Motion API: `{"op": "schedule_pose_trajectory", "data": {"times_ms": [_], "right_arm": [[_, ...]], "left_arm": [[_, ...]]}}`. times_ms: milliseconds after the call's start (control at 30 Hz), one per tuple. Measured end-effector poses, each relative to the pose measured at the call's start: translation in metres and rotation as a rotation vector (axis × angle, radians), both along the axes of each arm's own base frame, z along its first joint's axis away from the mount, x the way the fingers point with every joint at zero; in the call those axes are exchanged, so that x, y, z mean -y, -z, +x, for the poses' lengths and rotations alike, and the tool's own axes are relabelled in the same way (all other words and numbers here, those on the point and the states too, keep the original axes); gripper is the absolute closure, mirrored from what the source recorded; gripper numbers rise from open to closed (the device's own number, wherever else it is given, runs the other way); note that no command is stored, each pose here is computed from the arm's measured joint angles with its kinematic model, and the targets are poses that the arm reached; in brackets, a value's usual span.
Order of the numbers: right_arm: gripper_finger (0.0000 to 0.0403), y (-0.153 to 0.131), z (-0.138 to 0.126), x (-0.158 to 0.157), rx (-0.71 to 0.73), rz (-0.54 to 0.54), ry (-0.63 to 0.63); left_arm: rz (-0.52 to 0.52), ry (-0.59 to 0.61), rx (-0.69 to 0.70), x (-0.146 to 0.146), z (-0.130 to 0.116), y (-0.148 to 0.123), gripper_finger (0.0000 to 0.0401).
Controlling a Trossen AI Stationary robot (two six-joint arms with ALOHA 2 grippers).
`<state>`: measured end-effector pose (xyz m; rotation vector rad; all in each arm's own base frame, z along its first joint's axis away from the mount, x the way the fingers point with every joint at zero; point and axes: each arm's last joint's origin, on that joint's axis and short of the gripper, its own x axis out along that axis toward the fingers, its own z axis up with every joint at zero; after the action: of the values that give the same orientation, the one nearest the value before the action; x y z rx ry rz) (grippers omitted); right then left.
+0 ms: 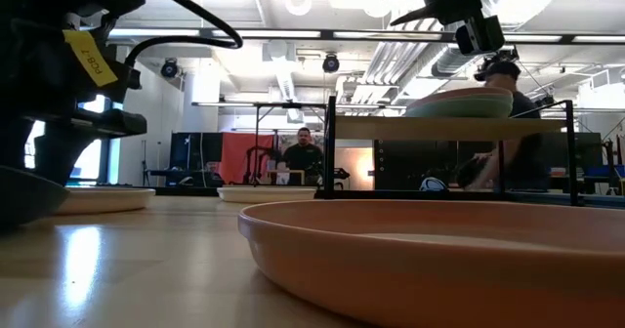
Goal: Place and stack plates onto a shelf
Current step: Stack the black plate on top of the light pink on the shelf
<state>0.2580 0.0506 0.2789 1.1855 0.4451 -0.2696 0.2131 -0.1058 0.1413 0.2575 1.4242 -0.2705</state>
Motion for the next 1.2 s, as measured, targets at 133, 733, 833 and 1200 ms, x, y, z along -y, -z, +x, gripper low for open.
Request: {"op": "schedule_pose_trajectory", "data": {"times_ms": [133,733,833,1200], "right_arm": [[0.0300,0.000,0.000,0.000,0.001,-0.004,0.005],[0.0300,0.000,0.000,0.001,0.002,-0.015,0.024],[0.0300,0.000,0.000,0.001,0.003,-0.018,0.030],[0.0300,0.000,0.000,0.001,0.003,-0.059,-0.002]], "left_arm": [[-0.013,0.001,0.003,0.001,0.001,0.000,0.0346],[-0.076,-0.017,-0.004,-0.004,0.007,-0.024,0.0401],[-0.065,-0.022,-0.007,-0.008,0.011,-0.032,0.0401],[-0.021,-0.039,-0.034,-0.026,0.023,-0.057,0.0401]]}}
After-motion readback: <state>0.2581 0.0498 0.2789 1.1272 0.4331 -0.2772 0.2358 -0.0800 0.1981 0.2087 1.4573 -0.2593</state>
